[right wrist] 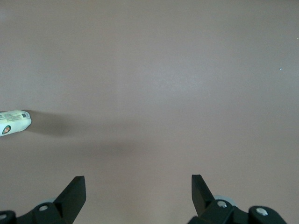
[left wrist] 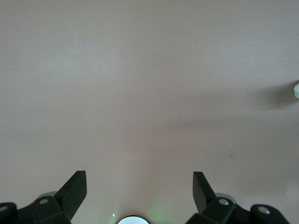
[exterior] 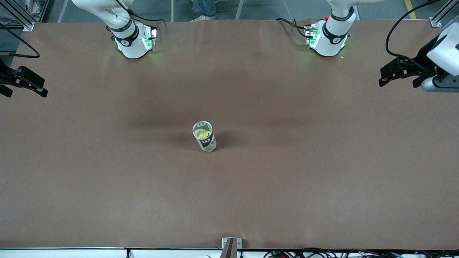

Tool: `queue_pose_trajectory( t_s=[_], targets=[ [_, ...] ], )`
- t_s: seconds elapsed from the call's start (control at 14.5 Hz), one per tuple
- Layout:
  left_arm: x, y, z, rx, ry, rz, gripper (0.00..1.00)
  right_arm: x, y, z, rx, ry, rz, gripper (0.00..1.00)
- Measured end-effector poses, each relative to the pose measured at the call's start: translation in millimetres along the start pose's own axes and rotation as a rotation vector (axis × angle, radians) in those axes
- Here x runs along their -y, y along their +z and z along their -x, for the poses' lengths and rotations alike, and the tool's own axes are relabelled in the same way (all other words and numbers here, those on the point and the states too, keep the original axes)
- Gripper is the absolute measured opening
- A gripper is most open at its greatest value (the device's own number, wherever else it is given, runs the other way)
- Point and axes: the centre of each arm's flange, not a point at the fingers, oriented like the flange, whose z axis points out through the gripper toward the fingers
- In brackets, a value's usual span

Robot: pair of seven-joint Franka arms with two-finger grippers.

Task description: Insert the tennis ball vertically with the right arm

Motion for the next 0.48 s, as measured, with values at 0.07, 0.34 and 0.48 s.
queue_pose_trajectory(
  t_s=[0.07, 0.34, 0.48],
  targets=[
    [3, -4, 3, -0.007, -0.003, 0.000, 1.00, 0, 0, 0, 0.000, 0.000, 0.000, 1.00],
    [17, -14, 17, -0.023, -0.011, -0.002, 1.00, 0, 0, 0, 0.000, 0.000, 0.000, 1.00],
    [17, -21, 24, -0.037, -0.011, -0.002, 1.00, 0, 0, 0, 0.000, 0.000, 0.000, 1.00]
  ],
)
